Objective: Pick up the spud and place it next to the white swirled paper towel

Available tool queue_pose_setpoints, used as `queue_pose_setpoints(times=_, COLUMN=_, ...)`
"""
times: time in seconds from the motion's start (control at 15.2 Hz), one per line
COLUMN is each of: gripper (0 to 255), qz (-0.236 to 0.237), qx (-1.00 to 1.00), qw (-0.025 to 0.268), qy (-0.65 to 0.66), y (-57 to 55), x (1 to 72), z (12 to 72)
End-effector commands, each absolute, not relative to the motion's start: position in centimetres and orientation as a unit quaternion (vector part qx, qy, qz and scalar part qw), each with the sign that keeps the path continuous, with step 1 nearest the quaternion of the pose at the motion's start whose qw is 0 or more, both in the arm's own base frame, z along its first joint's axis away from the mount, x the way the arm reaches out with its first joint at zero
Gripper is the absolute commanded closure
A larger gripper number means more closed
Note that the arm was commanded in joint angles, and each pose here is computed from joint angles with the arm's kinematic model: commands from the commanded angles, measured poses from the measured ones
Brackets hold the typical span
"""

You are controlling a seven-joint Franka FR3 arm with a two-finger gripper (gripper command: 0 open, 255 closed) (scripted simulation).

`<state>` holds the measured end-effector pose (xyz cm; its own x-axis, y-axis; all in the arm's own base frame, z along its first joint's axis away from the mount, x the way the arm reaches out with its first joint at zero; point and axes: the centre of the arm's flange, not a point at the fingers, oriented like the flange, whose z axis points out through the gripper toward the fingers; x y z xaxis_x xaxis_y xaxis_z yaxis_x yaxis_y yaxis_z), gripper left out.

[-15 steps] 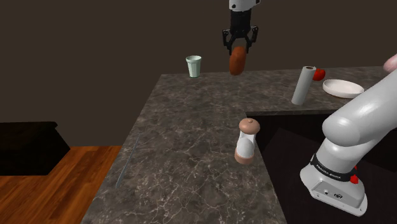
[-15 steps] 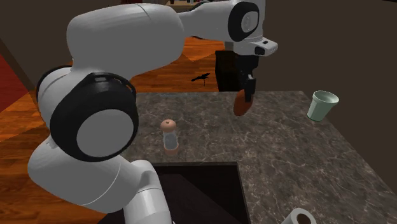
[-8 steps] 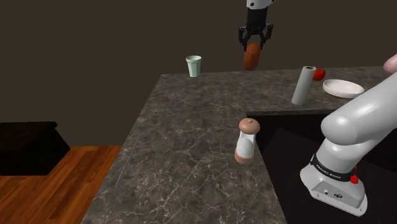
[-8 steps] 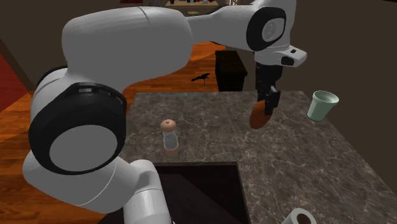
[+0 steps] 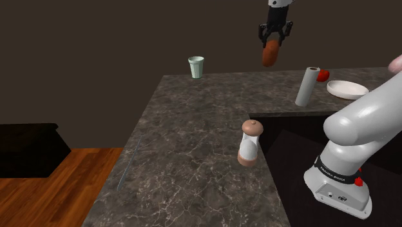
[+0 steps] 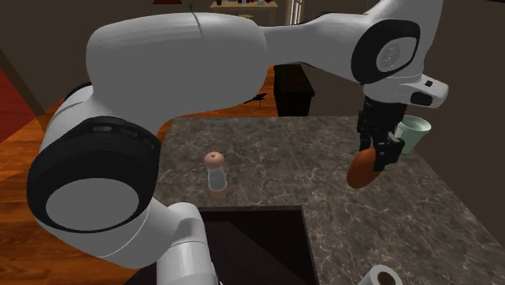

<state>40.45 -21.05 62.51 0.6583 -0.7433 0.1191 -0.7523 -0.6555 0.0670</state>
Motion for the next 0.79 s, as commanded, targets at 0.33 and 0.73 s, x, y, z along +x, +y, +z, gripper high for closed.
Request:
queue_pose_setpoints(times=0.33, gripper=255, qz=0.041, qx=0.909, qw=0.055, qy=-0.411, y=-29.7, x=37.4, z=62.6)
queue_pose_setpoints(times=0.73, gripper=255, qz=0.041, qx=0.909, qw=0.055, qy=-0.411, y=-37.2, x=35.0, z=62.6)
